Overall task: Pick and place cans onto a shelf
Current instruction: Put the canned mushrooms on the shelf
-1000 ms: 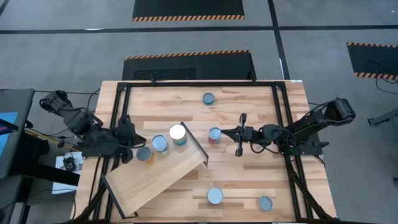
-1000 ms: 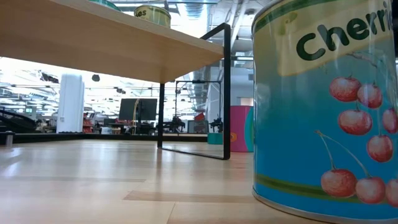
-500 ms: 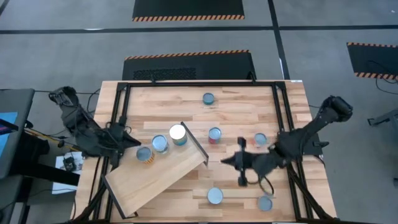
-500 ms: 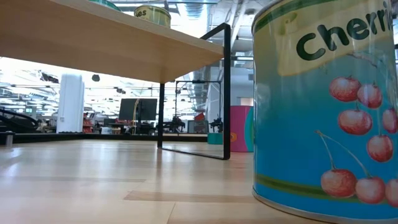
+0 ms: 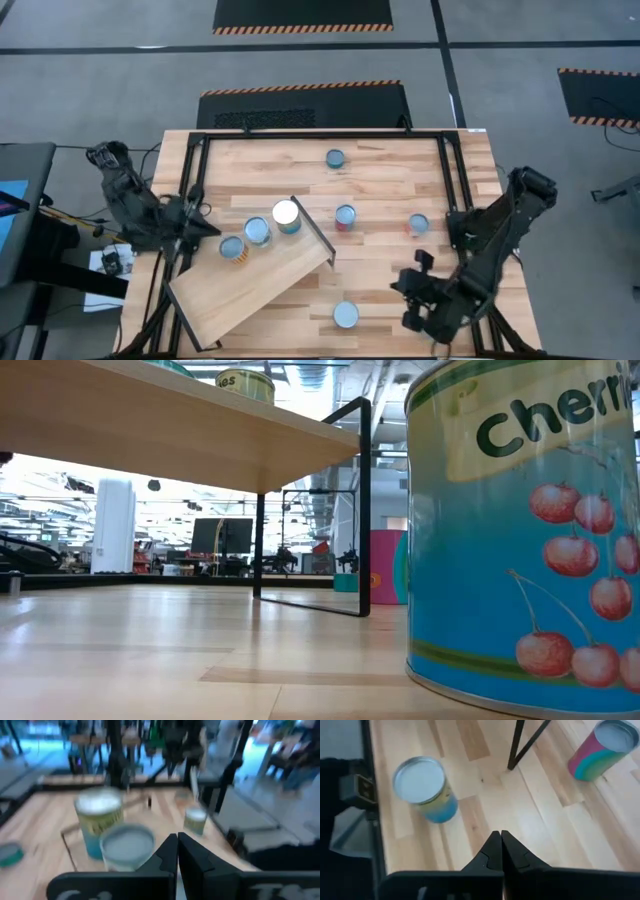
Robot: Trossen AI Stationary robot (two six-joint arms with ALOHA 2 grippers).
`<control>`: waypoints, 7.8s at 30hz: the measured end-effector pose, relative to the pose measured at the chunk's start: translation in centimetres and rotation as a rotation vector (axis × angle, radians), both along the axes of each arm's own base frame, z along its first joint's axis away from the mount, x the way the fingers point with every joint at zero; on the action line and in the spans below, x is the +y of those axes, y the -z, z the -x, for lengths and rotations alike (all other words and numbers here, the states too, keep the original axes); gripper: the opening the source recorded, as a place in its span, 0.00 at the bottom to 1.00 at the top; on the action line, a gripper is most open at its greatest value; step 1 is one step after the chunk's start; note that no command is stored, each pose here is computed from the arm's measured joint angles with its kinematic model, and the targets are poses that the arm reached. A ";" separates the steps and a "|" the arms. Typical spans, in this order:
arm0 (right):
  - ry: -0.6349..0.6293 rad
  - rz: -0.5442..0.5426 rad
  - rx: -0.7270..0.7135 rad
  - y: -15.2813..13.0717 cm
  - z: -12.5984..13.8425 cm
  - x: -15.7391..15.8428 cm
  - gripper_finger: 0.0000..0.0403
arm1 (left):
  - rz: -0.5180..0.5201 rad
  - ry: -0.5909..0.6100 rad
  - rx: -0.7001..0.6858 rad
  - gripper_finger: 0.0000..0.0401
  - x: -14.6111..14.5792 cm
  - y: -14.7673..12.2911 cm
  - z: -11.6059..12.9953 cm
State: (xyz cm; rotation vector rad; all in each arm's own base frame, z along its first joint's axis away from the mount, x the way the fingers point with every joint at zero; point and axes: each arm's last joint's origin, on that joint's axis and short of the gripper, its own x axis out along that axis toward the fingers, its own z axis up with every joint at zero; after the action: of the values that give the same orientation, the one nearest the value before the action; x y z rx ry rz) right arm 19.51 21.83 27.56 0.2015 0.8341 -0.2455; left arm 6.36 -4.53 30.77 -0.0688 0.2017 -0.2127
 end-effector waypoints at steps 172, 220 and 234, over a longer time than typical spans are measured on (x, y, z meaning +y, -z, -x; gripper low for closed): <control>-0.717 0.324 0.085 -2.7 -23.5 -7.0 0.07 | 0.000 -0.153 -0.109 0.00 4.2 3.5 1.1; -0.254 0.231 -0.705 8.0 -4.7 -9.6 0.01 | -0.286 -0.093 0.373 0.00 0.0 -10.6 -9.6; -0.229 0.235 -0.731 10.1 -4.5 -9.8 0.02 | -0.435 0.047 0.588 0.00 -11.2 -8.3 -17.8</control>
State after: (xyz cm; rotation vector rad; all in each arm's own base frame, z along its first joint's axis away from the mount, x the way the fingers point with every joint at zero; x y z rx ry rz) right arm 24.03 12.02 17.43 -0.0319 0.0958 -0.0405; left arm 24.16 -15.74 39.08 0.3113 0.8305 -0.1874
